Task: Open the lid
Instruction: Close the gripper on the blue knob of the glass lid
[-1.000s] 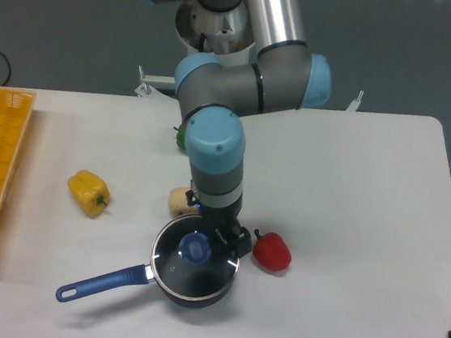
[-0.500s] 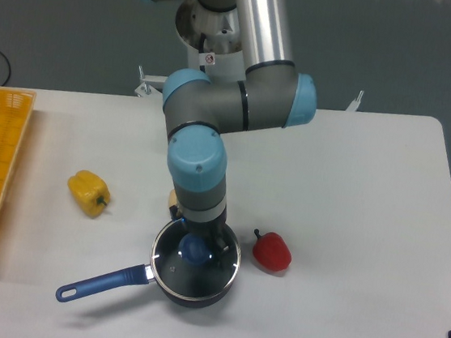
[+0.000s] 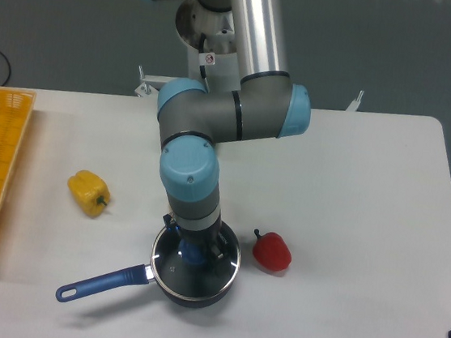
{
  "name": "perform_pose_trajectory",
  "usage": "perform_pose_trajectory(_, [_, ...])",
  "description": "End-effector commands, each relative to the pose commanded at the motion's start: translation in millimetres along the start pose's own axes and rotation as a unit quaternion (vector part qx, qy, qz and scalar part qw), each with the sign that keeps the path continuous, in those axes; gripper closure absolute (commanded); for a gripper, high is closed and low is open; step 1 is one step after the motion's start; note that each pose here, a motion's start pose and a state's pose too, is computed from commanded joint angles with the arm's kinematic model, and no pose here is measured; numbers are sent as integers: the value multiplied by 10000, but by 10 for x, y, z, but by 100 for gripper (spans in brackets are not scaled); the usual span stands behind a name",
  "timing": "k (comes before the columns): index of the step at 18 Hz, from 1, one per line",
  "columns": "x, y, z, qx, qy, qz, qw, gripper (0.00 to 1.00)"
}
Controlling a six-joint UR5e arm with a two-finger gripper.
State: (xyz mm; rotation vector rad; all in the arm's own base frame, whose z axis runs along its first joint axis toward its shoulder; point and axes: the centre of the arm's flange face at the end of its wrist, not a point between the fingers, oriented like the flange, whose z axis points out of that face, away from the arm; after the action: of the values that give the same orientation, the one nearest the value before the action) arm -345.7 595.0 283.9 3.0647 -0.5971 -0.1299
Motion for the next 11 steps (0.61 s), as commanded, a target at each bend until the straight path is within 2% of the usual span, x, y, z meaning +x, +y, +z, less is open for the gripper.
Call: perform_pose_trajectory(11, [39,-59,43,21,16,8,10000,0])
